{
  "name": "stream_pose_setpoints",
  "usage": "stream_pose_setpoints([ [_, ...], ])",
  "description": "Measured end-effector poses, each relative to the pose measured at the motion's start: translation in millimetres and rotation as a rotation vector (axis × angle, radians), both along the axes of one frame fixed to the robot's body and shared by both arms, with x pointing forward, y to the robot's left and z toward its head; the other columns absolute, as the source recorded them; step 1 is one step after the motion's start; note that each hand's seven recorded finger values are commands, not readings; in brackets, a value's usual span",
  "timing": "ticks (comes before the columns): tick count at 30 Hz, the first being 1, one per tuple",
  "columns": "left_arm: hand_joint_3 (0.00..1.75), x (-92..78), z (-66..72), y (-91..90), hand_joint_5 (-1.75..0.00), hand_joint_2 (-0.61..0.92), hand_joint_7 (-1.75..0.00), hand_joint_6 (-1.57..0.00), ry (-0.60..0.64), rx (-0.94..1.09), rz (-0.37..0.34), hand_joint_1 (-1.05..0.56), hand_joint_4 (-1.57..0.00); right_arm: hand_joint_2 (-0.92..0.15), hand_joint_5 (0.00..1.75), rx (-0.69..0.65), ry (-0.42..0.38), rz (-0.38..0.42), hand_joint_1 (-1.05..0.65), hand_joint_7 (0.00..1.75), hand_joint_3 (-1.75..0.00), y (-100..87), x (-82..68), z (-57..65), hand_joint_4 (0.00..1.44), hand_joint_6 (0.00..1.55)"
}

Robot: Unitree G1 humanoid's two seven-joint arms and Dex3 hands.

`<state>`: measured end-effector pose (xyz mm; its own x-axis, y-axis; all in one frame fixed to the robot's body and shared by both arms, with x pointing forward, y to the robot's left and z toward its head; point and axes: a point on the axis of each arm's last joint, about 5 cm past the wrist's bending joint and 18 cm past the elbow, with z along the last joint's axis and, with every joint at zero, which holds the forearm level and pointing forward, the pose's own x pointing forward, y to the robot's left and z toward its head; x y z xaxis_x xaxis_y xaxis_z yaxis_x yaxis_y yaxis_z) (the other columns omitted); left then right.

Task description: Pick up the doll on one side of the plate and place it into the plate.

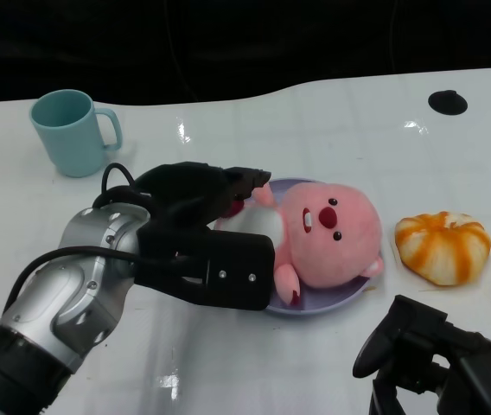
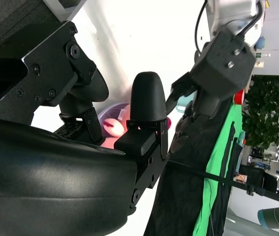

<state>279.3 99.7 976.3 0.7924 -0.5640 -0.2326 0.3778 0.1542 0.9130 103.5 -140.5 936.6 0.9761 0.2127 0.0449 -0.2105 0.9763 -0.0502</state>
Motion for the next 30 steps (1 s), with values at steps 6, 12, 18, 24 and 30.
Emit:
stream_pose_setpoints([
  [6, 0.51, -10.2, 11.3, 17.0, -0.06, 0.92, -0.02, -0.08, -0.045, -0.062, -0.002, -0.99, -0.06, -0.40, 1.75, -0.001, -0.001, -0.002, 0.06, 1.53, -1.39, -0.4, 0.3, 0.0, 0.72, 0.63],
  [12, 0.37, -27.8, 10.0, 39.2, -0.12, 0.92, -0.04, -0.14, -0.037, -0.201, 0.024, -0.81, -0.13, -0.41, 1.75, -0.002, -0.002, -0.002, 0.06, 1.53, -1.38, -0.5, 0.8, 0.2, 0.72, 0.63],
  [18, 0.23, -46.1, 2.2, 56.4, -0.20, 0.92, -0.07, -0.25, -0.031, -0.331, 0.055, -0.63, -0.22, -0.41, 1.75, -0.002, -0.002, -0.001, 0.06, 1.53, -1.38, -0.5, 1.0, 0.2, 0.72, 0.63],
  [24, 0.09, -66.4, -11.5, 68.9, -0.44, 0.92, -0.12, -0.50, -0.045, -0.580, 0.100, -0.37, -0.47, -0.42, 1.75, 0.002, 0.001, 0.002, 0.06, 1.52, -1.37, 0.5, 0.3, -0.1, 0.72, 0.63],
  [30, 0.20, -88.3, -29.5, 76.4, -0.81, 0.92, -0.17, -0.80, -0.001, -0.831, 0.144, -0.17, -0.65, -0.43, 1.75, 0.004, 0.000, 0.003, 0.06, 1.52, -1.36, 0.6, 0.1, 0.1, 0.71, 0.63],
])
